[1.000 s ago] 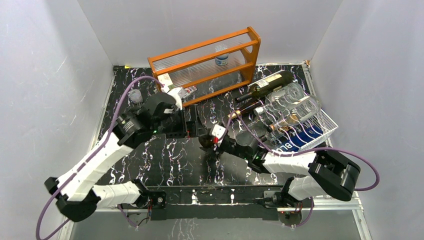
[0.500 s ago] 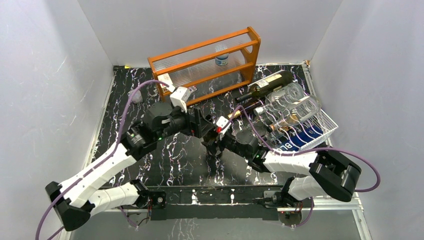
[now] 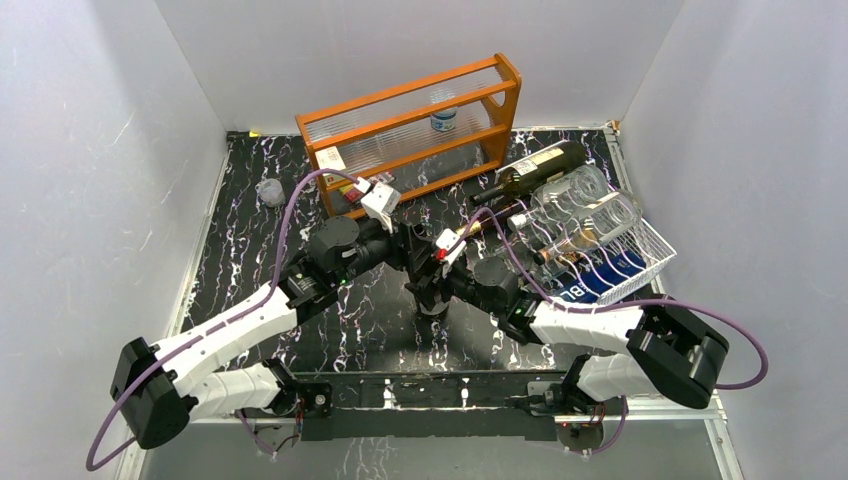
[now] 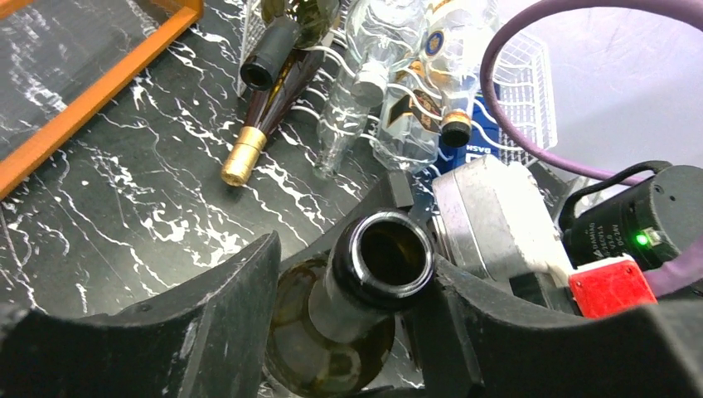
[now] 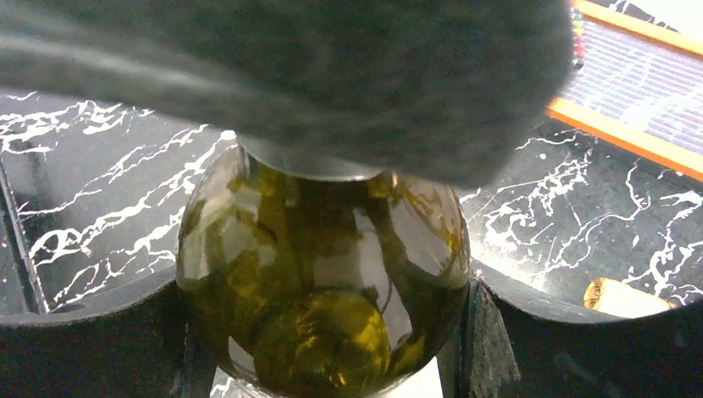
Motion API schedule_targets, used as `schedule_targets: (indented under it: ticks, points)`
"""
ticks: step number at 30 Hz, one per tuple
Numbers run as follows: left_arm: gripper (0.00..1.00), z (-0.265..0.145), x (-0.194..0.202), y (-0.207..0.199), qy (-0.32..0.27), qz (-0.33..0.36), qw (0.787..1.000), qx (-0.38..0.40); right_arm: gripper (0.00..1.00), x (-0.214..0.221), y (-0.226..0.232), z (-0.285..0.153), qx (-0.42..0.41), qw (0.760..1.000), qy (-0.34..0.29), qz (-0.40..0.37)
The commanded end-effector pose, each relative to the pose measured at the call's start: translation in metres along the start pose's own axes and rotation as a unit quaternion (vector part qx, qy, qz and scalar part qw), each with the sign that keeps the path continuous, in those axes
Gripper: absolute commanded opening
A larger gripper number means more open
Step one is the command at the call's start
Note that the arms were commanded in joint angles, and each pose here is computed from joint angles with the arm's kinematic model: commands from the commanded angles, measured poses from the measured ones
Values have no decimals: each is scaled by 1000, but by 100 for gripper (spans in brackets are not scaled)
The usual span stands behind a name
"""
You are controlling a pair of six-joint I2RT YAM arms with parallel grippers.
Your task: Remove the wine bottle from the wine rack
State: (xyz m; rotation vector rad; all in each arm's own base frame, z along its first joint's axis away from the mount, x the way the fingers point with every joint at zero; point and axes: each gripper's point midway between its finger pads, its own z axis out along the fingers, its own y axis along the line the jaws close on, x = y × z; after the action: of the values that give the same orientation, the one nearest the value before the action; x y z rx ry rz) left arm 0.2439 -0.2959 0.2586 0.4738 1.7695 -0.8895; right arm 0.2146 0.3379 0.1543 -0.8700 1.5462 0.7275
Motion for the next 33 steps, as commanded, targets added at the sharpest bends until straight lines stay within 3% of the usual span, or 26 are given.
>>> schedule_targets:
  ticks: [1,4,7,9,10,17,23,28,33]
  points:
    - [49,8,-23,-2,-52,28,998,8,76,-83,6,3,-19,993,-115,6]
    - [36,9,-22,1,-49,37,998,0,79,-83,5,3,-15,993,-113,9]
    - [19,2,-24,7,-44,58,997,-16,96,-82,1,1,-1,995,-100,24]
    - [3,-2,-25,13,-33,75,996,-35,98,-78,0,0,1,996,-83,27]
    - [0,-4,-26,16,-27,82,995,-44,98,-76,2,-1,-2,997,-75,28]
    - [0,-30,-43,46,-20,92,984,-149,98,-62,9,-13,-23,999,-20,19]
    - [0,-76,-57,88,-13,65,950,-305,98,-56,-18,-32,60,996,40,47]
    - [0,-113,-61,109,-4,62,919,-389,98,-57,-48,-41,168,970,116,134]
    - [0,-141,-65,134,-14,71,889,-452,98,-62,-53,-37,139,959,166,182]
